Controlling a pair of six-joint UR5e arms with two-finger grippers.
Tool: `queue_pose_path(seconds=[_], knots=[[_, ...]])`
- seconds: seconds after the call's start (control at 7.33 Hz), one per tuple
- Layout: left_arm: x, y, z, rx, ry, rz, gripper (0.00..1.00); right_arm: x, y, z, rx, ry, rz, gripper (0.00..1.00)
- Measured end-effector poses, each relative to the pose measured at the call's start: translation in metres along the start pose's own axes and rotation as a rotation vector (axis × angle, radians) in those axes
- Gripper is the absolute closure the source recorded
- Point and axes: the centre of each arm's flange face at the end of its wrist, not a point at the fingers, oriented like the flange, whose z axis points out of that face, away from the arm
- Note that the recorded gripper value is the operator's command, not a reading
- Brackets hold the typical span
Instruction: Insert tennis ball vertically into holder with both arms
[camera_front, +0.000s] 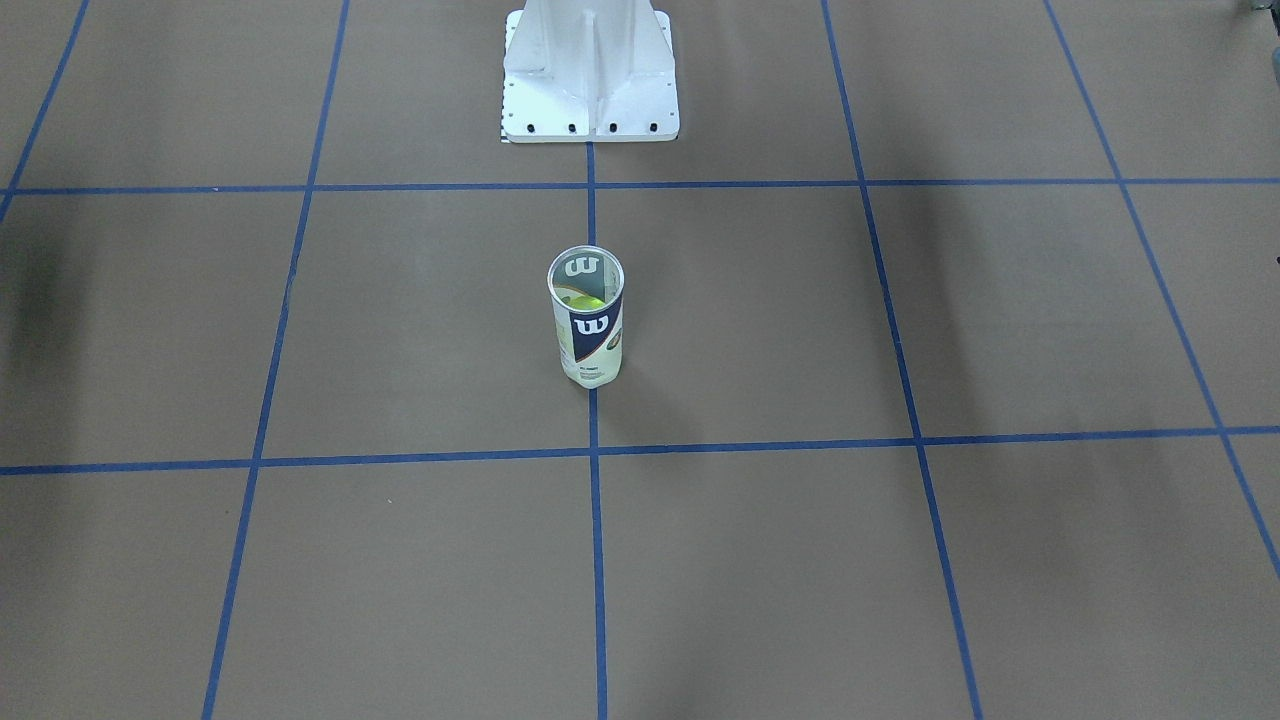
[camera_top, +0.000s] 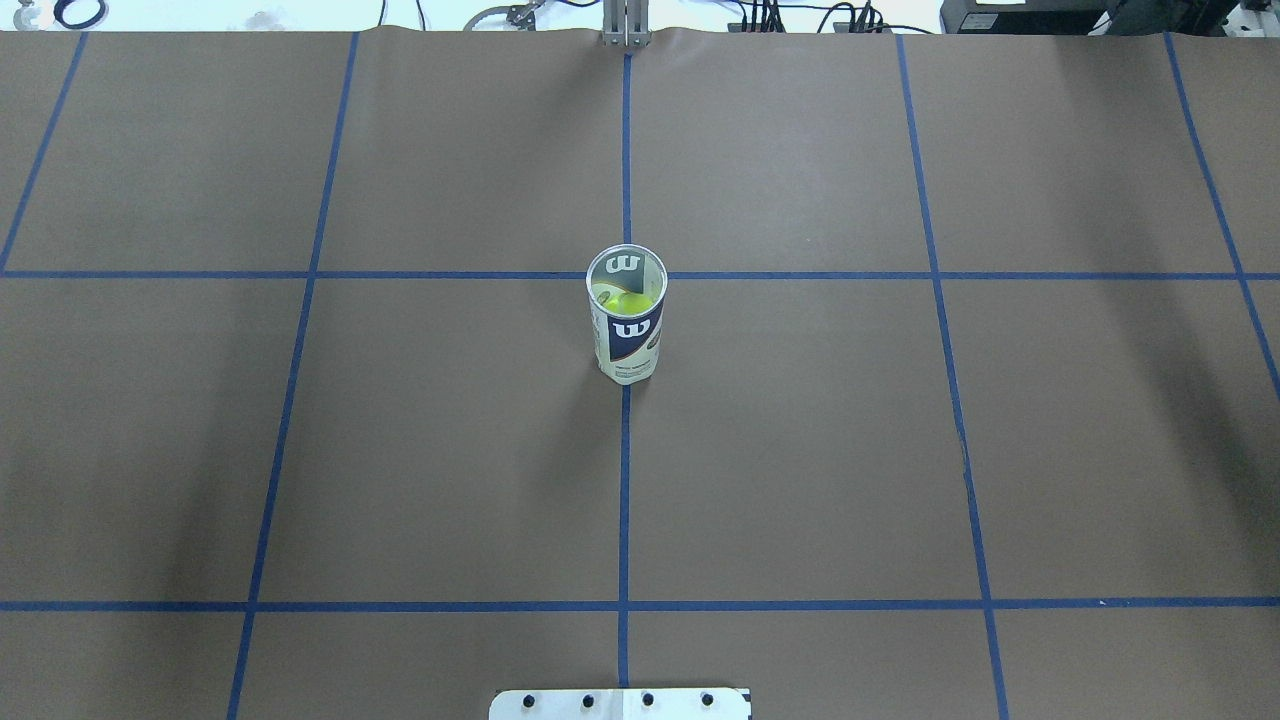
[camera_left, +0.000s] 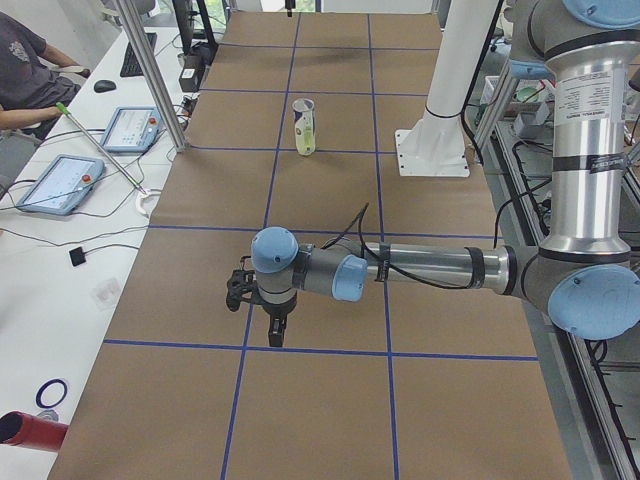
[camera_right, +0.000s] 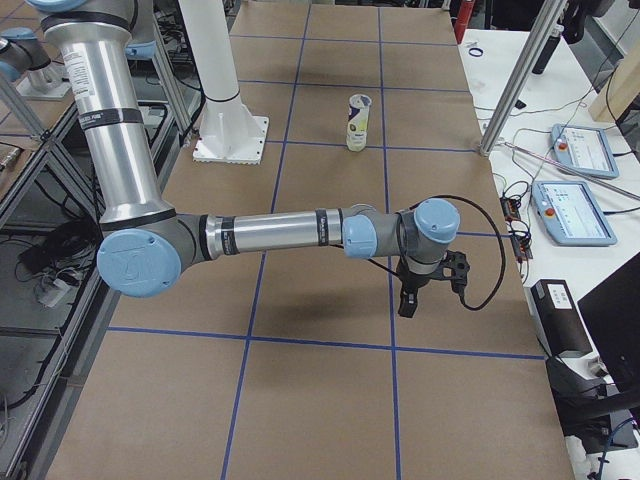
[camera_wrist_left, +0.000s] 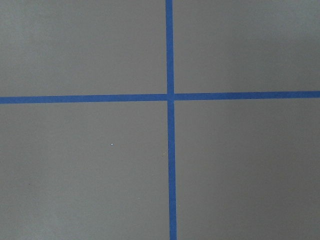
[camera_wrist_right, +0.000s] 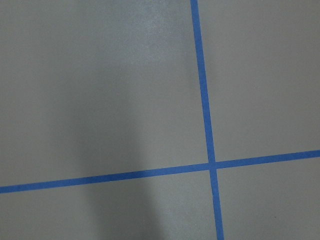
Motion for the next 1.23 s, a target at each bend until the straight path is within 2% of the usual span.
queue_pose_path(seconds=[1.23], knots=[[-0.0012, 0.0020, 0.0008, 0.009, 0.000, 0.004, 0.00, 0.0009, 0.0011, 0.0007, -0.001, 0.000, 0.002, 0.01]])
